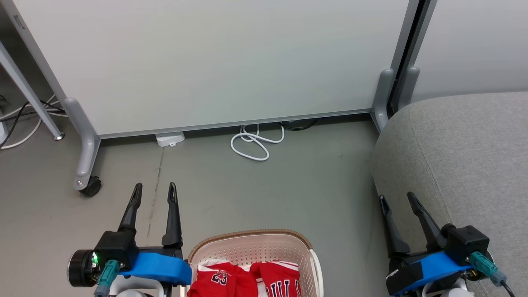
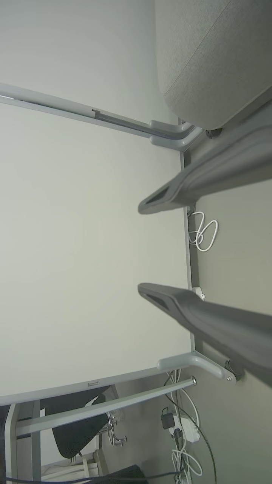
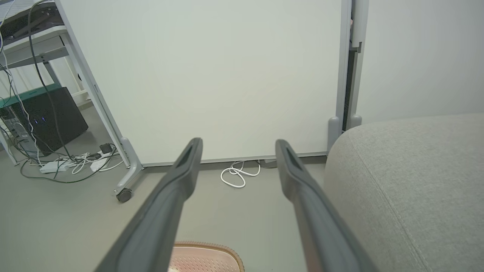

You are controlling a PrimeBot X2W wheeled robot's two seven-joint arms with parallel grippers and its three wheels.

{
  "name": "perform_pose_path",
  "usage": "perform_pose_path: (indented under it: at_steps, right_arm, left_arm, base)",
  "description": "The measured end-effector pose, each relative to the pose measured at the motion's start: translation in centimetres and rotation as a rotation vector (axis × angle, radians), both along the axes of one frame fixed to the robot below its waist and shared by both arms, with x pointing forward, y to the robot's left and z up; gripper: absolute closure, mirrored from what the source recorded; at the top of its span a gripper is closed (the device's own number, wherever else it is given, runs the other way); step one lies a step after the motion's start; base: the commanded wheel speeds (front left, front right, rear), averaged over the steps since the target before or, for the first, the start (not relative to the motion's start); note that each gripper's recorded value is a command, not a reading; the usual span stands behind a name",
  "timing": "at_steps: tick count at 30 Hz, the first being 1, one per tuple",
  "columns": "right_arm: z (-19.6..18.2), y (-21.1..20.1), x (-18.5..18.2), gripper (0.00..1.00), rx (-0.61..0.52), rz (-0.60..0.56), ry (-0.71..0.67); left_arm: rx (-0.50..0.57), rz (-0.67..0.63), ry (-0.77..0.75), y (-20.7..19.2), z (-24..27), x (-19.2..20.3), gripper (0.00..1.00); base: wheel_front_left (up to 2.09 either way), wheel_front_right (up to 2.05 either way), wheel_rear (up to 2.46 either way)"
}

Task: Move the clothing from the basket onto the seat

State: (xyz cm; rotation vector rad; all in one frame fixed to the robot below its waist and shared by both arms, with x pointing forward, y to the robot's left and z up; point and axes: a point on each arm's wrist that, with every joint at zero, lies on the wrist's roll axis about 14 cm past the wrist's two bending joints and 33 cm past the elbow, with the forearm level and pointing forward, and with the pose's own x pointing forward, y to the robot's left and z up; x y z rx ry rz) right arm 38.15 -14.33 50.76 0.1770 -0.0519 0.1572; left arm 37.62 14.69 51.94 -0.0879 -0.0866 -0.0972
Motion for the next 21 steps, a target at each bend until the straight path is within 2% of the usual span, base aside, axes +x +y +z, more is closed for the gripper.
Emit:
perform_pose_path:
  at_steps: [10, 21]
  right_arm:
    - [-0.09, 0.31, 0.0, 0.0, -0.064, 0.013, -0.015]
    - [-0.2, 0.67, -0.07, 0.0, -0.102, 0.027, -0.027]
  left_arm:
    - [0.063, -0.01, -0.021, -0.26, 0.04, -0.12, 0.0]
    - [0.087, -0.025, -0.03, -0.53, -0.13, -0.2, 0.0]
  base:
    - [0.0, 0.0, 0.0]
    - [0.0, 0.0, 0.0]
